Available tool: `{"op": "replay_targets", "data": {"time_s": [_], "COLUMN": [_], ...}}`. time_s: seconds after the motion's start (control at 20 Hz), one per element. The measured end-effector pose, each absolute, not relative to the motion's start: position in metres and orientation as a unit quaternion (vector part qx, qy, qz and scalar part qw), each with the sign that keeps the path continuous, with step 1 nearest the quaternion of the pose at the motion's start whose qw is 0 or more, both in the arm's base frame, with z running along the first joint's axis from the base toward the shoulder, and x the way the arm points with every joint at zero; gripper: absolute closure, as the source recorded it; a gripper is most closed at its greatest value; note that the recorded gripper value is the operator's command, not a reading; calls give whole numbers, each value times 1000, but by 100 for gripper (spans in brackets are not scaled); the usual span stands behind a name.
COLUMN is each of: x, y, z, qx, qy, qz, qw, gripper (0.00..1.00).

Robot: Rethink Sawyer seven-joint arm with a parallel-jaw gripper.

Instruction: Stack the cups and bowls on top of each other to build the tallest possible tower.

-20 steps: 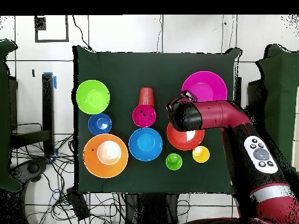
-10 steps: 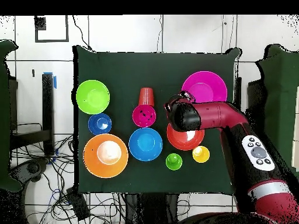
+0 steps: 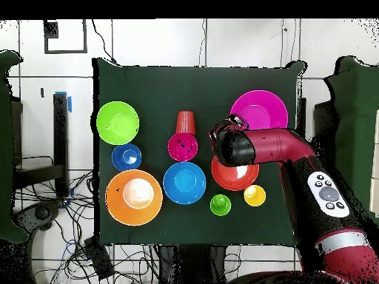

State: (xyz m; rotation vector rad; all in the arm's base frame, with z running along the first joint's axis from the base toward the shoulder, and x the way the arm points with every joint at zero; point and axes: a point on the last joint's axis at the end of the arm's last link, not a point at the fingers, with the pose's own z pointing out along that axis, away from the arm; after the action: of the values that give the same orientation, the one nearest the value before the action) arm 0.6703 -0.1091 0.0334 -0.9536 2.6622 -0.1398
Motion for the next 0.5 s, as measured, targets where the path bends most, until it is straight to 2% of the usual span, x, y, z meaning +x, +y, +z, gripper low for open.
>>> {"op": "replay_targets", "data": {"time_s": [0.5], "x": [672], "y": [-128], "z": [50], "qx": [-328], "qy": [929], "qz": [-73], "qw": [154], "gripper": [0]}}
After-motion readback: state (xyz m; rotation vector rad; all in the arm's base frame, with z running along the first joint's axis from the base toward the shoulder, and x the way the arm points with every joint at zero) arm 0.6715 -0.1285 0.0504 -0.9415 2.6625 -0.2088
